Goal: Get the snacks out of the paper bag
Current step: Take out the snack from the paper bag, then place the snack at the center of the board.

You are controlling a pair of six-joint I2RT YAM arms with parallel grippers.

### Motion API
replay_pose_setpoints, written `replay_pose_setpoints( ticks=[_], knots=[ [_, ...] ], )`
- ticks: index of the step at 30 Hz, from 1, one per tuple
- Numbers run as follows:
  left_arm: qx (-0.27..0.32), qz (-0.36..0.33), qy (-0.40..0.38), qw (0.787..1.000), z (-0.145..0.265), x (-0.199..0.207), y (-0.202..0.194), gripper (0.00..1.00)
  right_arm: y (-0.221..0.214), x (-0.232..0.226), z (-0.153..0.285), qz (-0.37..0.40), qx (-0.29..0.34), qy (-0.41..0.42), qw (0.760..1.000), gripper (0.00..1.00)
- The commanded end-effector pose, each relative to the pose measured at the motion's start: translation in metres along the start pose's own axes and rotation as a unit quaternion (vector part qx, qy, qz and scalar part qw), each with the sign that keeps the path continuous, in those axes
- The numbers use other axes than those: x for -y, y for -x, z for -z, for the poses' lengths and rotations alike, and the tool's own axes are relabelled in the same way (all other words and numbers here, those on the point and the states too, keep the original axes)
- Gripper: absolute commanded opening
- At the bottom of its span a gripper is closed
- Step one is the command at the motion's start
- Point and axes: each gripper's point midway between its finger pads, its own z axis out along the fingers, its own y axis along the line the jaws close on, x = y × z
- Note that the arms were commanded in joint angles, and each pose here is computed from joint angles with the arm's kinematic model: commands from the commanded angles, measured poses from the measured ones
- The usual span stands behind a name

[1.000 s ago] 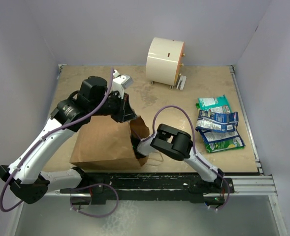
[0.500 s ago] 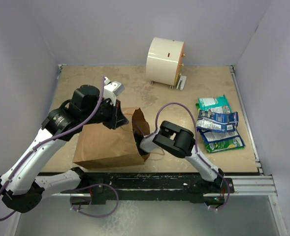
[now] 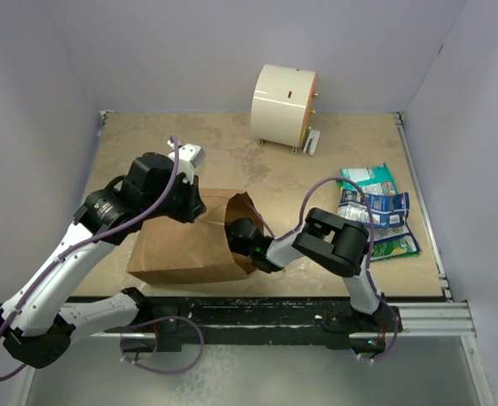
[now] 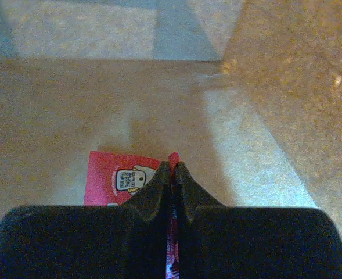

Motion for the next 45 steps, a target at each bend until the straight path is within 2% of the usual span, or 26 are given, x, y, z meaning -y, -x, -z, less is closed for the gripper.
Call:
replay_pose_setpoints(
  ticks=[1, 6, 9, 14, 21, 27, 34, 41, 43, 45],
  knots=[
    [0.014, -0.006, 0.015, 1.0, 0.004, -0.009, -0.003, 0.0, 0.006, 0.03, 0.032, 0.009, -0.011, -0.059, 0.998, 0.0],
    [0.002, -0.015, 0.011, 1.0, 0.004, -0.013, -0.019, 0.0, 0.006, 0.035, 0.072, 0.023, -0.014, -0.07, 0.997, 0.0],
    [-0.001, -0.017, 0.013, 1.0, 0.002, -0.015, -0.023, 0.0, 0.015, 0.028, 0.09, 0.026, 0.005, -0.053, 0.998, 0.0],
    [0.002, -0.02, 0.004, 1.0, -0.002, -0.01, -0.017, 0.0, 0.029, 0.006, 0.098, 0.032, 0.054, 0.002, 0.998, 0.0],
    [0.012, -0.014, -0.009, 1.0, -0.004, -0.002, -0.003, 0.0, 0.035, 0.011, 0.098, 0.018, 0.074, -0.017, 0.997, 0.0],
    [0.026, 0.02, 0.005, 0.999, -0.004, 0.001, 0.015, 0.0, 0.052, 0.016, 0.109, 0.007, 0.074, -0.021, 0.997, 0.0],
    [0.056, 0.043, 0.007, 0.998, -0.007, 0.006, 0.038, 0.0, 0.076, 0.025, 0.157, -0.01, 0.036, -0.035, 0.999, 0.0],
    [0.092, 0.062, 0.022, 0.994, -0.01, 0.007, 0.073, 0.0, 0.095, 0.055, 0.222, -0.059, -0.016, -0.118, 0.991, 0.0],
    [0.109, 0.06, 0.006, 0.992, -0.011, 0.015, 0.087, 0.0, 0.091, 0.077, 0.245, -0.082, -0.046, -0.188, 0.978, 0.0],
    [0.127, 0.055, -0.015, 0.99, -0.012, 0.025, 0.103, 0.0, 0.094, 0.107, 0.27, -0.102, -0.061, -0.283, 0.952, 0.0]
  ],
)
